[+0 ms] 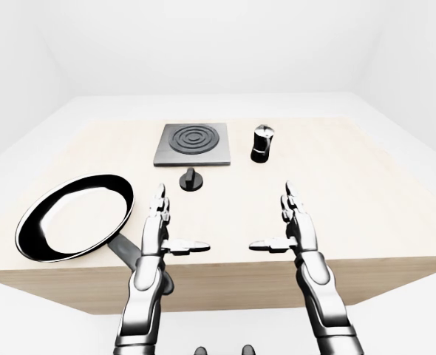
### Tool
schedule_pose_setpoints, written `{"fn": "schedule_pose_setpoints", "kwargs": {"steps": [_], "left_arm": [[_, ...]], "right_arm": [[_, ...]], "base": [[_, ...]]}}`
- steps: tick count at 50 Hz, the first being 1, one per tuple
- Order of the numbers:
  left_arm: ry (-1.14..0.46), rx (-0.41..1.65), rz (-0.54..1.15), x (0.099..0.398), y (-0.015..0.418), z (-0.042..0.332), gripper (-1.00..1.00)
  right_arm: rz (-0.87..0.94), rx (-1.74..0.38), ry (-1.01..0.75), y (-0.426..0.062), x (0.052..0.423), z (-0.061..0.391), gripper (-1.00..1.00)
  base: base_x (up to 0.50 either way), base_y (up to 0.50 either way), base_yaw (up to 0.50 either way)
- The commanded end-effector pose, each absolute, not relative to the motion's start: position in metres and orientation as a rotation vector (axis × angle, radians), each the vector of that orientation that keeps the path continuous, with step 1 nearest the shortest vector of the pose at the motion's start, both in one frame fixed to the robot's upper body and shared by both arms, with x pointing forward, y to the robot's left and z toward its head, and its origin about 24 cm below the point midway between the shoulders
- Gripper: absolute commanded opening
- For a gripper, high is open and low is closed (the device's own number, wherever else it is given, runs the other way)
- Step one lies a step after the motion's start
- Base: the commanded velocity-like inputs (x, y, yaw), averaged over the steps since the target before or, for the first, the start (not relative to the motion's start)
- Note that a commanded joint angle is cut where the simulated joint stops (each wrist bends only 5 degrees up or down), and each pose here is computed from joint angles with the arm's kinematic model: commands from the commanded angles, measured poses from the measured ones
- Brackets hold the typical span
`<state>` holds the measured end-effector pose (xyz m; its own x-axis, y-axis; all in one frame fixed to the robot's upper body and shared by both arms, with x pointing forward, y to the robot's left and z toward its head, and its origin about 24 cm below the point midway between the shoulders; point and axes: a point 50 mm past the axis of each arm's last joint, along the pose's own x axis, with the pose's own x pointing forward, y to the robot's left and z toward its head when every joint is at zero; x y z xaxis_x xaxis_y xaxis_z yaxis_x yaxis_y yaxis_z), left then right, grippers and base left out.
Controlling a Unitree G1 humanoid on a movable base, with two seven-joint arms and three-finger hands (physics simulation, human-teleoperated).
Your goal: Turn on the stove.
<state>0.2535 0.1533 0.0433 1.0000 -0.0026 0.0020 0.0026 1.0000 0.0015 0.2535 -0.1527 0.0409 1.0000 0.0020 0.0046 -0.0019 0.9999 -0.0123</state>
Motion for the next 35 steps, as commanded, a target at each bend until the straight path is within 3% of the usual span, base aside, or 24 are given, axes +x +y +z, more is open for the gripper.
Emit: {"fn": "schedule_pose_setpoints", "kwargs": {"steps": [1, 35], "left_arm": [[-0.001, -0.01, -0.011, 0.2517, 0.161, 0.0493, 1.0], [0.011, -0.007, -0.014, 0.2529, 0.1612, 0.0449, 1.0]], "right_arm": [[0.005, -0.046, -0.004, -0.1592, 0.253, 0.037, 1.0], [0.006, -0.065, 0.015, -0.1586, 0.2535, 0.0309, 1.0]], "base": [[0.0, 0.0, 0.0], [0.0, 0.0, 0.0]]}}
